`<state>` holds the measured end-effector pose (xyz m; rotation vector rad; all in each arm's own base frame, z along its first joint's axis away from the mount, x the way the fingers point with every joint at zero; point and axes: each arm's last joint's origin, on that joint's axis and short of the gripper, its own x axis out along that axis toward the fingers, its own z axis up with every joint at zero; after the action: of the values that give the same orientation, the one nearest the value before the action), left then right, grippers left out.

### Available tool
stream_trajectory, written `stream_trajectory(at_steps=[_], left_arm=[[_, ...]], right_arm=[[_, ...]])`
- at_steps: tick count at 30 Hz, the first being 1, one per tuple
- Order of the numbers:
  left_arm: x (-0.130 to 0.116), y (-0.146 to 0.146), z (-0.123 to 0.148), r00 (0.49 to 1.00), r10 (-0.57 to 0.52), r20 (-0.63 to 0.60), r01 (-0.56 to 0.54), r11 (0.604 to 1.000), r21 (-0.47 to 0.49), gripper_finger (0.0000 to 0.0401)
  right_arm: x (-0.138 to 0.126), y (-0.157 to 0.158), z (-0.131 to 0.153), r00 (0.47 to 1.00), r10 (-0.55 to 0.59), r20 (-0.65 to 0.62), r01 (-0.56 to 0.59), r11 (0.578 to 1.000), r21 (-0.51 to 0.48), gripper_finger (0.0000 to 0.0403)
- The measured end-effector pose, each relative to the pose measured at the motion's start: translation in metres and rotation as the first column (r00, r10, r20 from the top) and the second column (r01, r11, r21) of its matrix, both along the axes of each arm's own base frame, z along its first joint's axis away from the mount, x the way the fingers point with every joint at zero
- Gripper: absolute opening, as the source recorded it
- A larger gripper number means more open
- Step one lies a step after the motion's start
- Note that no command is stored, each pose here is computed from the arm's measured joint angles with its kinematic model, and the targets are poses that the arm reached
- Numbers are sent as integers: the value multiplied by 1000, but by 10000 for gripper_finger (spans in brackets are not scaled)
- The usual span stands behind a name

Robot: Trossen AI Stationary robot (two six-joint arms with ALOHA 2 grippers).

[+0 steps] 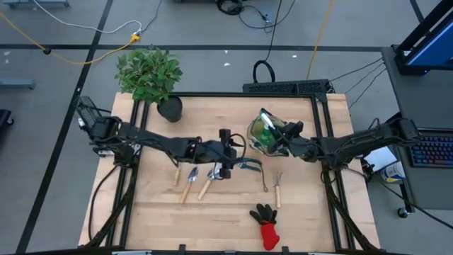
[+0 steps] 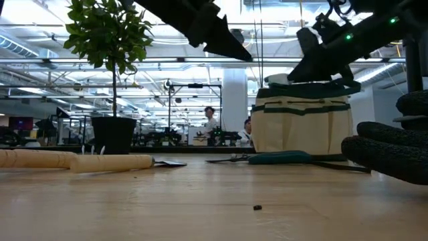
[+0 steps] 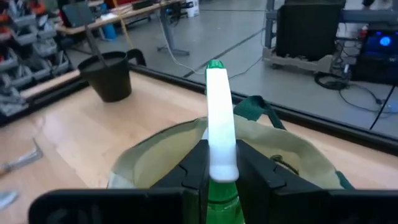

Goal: Pick & Place Garden tools in Gardening bag
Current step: Put the spray bottle into the gardening bag

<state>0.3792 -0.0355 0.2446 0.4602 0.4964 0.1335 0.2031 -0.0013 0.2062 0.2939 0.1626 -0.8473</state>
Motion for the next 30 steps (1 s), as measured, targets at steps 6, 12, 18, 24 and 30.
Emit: stream_trajectory(at_steps=[6,12,18,24,30], left_arm=[[0,3,-1,1000,7,-3,-7,1000,2,225],[1,7,-1,1000,16,-4,-16,1000,5,225],[1,20,-1,999,52,-12,-52,999,0,225],[5,34,5,973,203,111,-172,955,-240,225],[5,42,6,971,212,115,-177,951,-254,225]], right_arm=[[16,0,-12,1000,-2,0,2,1000,-13,49],[30,1,-16,999,13,50,-11,999,-44,49],[36,2,-30,1000,12,0,-12,999,-42,49],[40,2,-35,1000,15,-11,-16,998,-53,50],[42,4,-35,995,98,-30,-100,994,-54,70]])
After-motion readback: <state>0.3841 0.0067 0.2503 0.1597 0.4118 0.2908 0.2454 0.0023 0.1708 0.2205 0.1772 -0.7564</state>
